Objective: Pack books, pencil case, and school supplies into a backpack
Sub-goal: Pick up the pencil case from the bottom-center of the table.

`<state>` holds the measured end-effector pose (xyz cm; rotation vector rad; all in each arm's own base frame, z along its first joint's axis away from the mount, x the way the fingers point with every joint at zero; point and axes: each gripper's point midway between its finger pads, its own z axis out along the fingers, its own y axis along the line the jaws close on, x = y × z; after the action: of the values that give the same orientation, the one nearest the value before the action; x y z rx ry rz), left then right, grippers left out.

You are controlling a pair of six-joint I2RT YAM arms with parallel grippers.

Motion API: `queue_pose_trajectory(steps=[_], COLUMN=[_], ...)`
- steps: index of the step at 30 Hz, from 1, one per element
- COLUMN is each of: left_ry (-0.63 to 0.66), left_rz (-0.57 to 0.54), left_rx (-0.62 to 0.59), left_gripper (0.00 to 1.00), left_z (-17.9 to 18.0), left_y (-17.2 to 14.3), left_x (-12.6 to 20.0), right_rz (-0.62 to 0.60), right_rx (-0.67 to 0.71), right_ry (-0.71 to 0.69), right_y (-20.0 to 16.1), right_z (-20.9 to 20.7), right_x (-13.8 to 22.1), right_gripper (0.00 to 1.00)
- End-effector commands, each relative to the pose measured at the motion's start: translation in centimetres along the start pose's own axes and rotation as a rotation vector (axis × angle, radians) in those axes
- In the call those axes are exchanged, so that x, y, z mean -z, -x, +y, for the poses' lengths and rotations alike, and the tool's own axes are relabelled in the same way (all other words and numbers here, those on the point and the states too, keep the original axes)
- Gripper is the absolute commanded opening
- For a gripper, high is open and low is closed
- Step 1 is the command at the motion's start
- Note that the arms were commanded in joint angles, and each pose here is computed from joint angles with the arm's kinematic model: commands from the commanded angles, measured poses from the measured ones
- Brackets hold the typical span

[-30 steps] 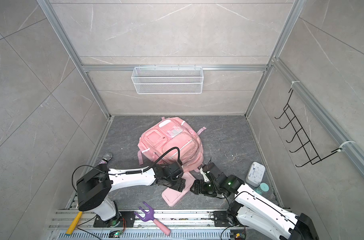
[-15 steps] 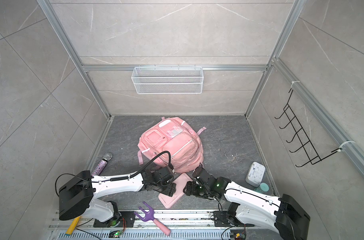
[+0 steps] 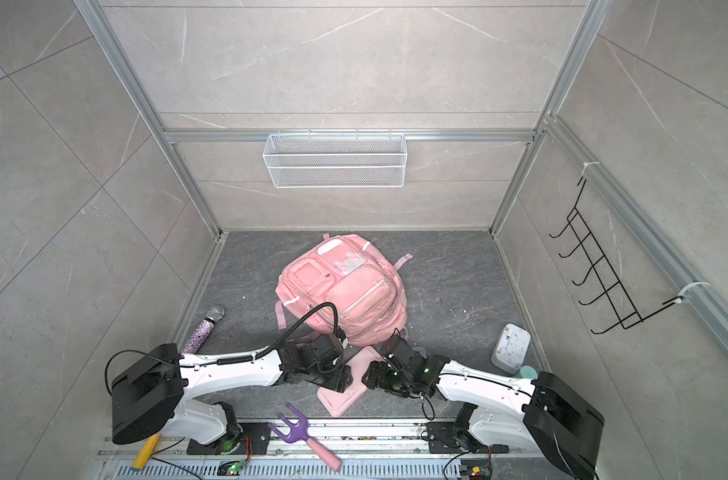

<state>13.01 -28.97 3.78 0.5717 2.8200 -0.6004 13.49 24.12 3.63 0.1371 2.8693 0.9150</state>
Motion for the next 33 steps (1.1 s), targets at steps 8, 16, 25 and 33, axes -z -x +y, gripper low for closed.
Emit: queue_pose_trajectory(steps=[8, 16, 25, 33], left_ry=[-0.167, -0.212, -0.233, -0.213], left_rz=[0.032, 0.054, 0.039, 0.027], left_rx=[0.005, 0.006, 0.004, 0.034], left_gripper=[0.68, 0.54, 0.38, 0.33], left_z=[-3.5, -4.3, -4.2, -2.3], left_y=[-0.2, -0.5, -0.1, 0.3], left_x=[-0.6, -1.9, -1.7, -1.4], right_rz=[-0.007, -0.030, -0.032, -0.046], right_rx=[-0.096, -0.150, -0.118, -0.047], right_ry=[-0.007, 0.068, 0.164, 0.282], right_y=[-1.0, -1.5, -1.7, -1.4], right_z=[-2.4, -3.3, -2.1, 0.6], right_x=[-0.9, -1.1, -0.5, 0.8], right_gripper=[0.79, 0.79, 0.79, 0.76])
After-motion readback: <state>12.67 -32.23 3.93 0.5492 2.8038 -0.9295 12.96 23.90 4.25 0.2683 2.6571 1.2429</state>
